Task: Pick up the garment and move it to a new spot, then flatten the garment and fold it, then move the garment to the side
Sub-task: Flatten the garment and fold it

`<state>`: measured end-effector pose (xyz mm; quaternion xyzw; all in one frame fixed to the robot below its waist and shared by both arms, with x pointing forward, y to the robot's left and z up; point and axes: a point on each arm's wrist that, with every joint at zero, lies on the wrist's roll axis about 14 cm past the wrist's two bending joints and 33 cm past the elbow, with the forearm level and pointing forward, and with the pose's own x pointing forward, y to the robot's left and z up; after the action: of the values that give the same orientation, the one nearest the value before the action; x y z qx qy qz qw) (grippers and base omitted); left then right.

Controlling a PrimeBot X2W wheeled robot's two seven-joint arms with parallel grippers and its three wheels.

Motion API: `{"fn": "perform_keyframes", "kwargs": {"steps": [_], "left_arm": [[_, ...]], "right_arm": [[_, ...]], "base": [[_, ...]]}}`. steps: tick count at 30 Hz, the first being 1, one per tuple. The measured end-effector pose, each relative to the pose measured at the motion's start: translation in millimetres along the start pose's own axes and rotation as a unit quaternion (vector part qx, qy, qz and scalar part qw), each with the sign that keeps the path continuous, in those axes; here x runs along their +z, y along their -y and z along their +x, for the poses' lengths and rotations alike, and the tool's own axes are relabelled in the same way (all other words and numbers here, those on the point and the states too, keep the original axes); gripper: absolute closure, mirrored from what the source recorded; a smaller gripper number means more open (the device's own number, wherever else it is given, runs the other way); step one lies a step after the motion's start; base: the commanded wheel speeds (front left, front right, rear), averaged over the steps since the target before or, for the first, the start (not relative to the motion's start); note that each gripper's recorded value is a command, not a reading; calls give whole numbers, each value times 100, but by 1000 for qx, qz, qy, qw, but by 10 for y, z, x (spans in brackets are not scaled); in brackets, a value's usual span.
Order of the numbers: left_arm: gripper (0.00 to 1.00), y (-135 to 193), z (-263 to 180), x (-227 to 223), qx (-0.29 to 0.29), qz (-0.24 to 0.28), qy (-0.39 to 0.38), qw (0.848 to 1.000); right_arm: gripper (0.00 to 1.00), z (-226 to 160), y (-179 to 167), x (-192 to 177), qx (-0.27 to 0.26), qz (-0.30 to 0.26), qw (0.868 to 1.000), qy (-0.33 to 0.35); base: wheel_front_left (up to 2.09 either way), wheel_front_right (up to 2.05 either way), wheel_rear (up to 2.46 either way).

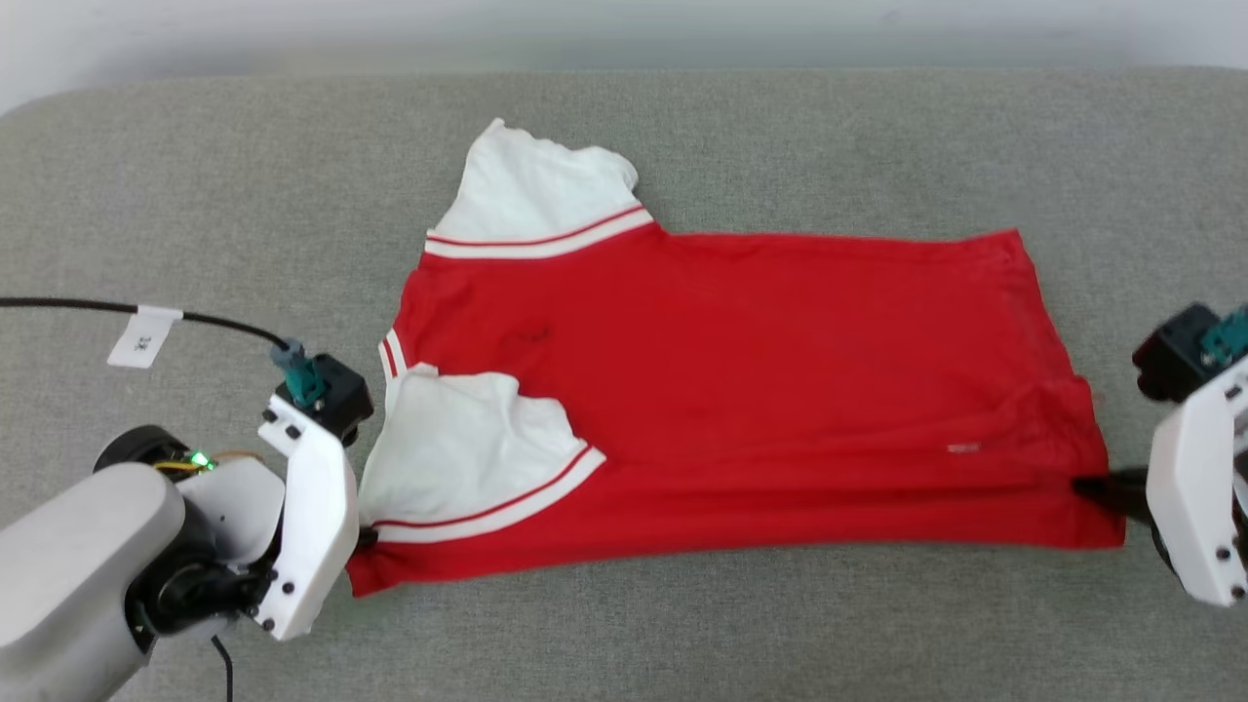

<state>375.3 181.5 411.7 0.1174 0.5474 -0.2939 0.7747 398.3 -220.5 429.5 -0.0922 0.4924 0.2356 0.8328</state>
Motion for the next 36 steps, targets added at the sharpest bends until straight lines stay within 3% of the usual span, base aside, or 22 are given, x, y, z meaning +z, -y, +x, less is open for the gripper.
{"fn": "perform_keyframes", "kwargs": {"steps": [12,13,14,15,16,20,24,27,29,32,36], "left_arm": [[100,208,115,-338,-21,-17,-22,999],[57,204,141,-348,-20,-19,-23,999],[0,193,161,-340,-17,-17,-19,1000],[0,170,173,-321,-12,-15,-13,1000],[0,152,173,-294,-9,-16,-6,1000],[0,-30,23,41,23,-2,57,998],[0,-264,-251,573,74,24,152,985],[0,-354,-411,958,95,32,219,970],[0,-398,-497,1198,110,43,257,959],[0,-492,-601,1530,134,59,309,940],[0,-573,-575,1836,149,75,339,926]], "right_arm": [[100,75,-127,-710,18,52,997,-55],[100,105,-130,-729,17,55,997,-55],[96,130,-132,-738,15,56,997,-54],[78,147,-131,-736,14,57,997,-51],[0,154,-132,-710,13,59,997,-43],[0,90,-54,-464,-5,54,998,19],[0,-83,58,-82,-32,36,993,110],[0,-276,144,260,-58,24,978,198],[0,-432,219,480,-81,18,961,264],[0,-698,312,819,-117,13,921,371],[0,-941,320,1033,-157,2,867,473]], "base": [[0,0,0],[0,0,0],[0,0,0],[0,0,0],[0,0,0],[0,0,0],[0,0,0],[0,0,0],[0,0,0],[0,0,0],[0,0,0]]}}
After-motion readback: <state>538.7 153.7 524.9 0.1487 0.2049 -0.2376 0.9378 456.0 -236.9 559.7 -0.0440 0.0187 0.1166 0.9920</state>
